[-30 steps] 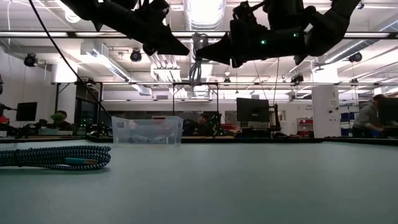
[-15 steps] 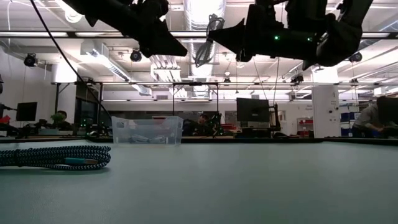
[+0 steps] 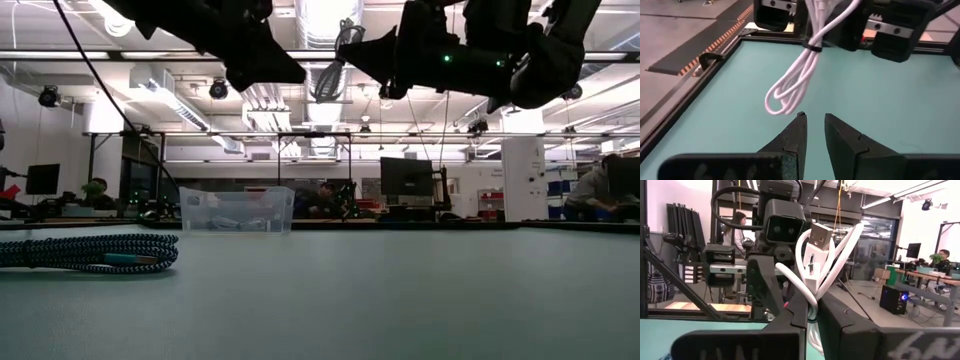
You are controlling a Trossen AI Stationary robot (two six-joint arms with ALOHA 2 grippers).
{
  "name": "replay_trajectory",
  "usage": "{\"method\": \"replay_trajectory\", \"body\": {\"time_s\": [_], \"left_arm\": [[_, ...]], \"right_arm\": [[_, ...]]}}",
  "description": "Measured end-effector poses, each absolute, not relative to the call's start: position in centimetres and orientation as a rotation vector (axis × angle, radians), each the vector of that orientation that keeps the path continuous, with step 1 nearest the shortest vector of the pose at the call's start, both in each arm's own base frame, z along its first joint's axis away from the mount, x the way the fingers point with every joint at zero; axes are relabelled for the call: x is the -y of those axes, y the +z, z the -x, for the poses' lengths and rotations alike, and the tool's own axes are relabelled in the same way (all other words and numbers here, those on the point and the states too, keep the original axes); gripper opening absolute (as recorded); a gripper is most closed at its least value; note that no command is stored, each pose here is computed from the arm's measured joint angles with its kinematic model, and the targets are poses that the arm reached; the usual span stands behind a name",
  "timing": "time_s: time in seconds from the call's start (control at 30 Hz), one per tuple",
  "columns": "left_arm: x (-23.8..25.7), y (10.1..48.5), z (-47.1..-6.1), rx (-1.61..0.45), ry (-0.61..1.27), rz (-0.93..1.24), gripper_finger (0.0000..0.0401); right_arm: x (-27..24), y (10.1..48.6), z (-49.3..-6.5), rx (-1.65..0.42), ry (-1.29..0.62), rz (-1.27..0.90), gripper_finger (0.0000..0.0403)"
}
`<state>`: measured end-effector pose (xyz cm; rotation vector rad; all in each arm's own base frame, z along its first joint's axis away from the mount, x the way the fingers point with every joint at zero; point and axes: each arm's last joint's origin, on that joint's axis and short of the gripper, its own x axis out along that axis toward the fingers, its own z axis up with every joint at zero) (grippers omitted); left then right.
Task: Pick and place USB-C Cables
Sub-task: Put the white charger cable into the transparent bin
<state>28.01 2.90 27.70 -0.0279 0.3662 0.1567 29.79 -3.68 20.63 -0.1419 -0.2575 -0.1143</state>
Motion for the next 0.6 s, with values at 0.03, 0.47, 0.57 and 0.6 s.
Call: {"method": "replay_trajectory", "body": {"time_s": [0.03,0.47,0.57,0.6], "left_arm": [[-2.9,27.6,-28.2,-0.364,0.158,0.029,0.0052],[-3.1,26.5,-29.7,-0.338,0.158,0.026,0.0069],[-3.2,26.6,-29.6,-0.334,0.200,0.019,0.0094],[-3.3,26.7,-29.6,-0.328,0.218,0.016,0.0103]], "right_arm": [[3.7,20.6,-29.8,0.258,-0.114,0.142,0.0013],[3.7,20.1,-29.8,0.215,-0.108,0.102,0.0013],[3.7,20.0,-29.8,0.207,-0.106,0.091,0.0013],[3.7,20.0,-29.8,0.208,-0.106,0.086,0.0013]]}}
